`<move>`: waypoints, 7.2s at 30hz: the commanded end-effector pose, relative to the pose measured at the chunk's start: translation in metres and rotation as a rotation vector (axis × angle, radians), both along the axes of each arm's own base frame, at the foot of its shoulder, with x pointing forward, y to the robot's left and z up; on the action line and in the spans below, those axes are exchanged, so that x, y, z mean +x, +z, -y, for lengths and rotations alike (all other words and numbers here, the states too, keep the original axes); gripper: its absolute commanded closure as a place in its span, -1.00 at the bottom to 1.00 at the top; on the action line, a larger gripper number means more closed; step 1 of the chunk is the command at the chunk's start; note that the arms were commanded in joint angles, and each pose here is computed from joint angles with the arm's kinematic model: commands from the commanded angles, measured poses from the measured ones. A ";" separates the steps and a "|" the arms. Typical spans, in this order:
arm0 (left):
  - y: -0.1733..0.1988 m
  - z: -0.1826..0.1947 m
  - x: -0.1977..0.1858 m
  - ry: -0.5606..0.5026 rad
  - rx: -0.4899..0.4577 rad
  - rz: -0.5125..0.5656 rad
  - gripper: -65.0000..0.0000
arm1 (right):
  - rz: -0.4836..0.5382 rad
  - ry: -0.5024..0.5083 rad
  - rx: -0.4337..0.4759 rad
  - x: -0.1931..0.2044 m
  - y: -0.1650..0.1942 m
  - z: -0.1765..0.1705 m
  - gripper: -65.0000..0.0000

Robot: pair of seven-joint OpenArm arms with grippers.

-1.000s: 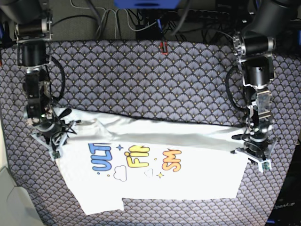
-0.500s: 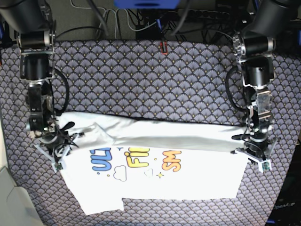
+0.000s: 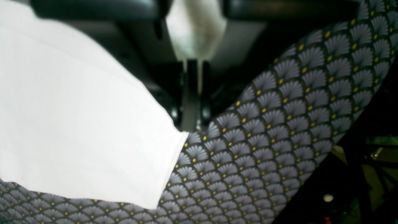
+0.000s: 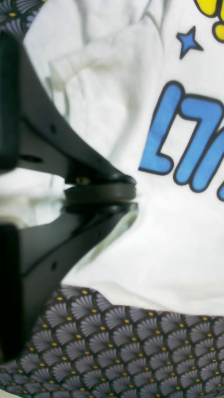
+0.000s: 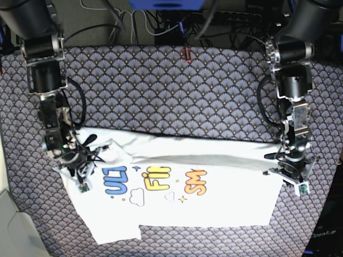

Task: Fold the T-shirt properly
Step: 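Release and regrasp the new folded edge with both grippers, then drag the folded shirt toward the arms with both grippers, then open both grippers and move them to the shirt's opposite edge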

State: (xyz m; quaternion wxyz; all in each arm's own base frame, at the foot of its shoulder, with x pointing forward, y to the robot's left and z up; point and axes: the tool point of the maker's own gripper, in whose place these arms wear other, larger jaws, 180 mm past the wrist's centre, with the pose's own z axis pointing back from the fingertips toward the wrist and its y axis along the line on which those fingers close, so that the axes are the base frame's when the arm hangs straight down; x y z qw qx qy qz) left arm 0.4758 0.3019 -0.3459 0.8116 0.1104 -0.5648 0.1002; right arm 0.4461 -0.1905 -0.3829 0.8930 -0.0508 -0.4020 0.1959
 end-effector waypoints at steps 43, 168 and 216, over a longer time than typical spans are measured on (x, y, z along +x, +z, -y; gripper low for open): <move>-0.028 -0.024 -0.077 0.049 0.049 -0.020 0.19 | 0.077 -0.213 -0.030 -0.083 0.029 0.086 -0.08; -0.066 0.001 -0.214 0.034 0.053 -0.255 0.99 | -0.107 -0.069 -0.036 -0.247 -0.029 0.112 1.00; -0.074 0.005 -0.266 0.010 0.084 -0.334 0.15 | -0.126 -0.126 -0.079 -0.279 -0.024 0.144 0.42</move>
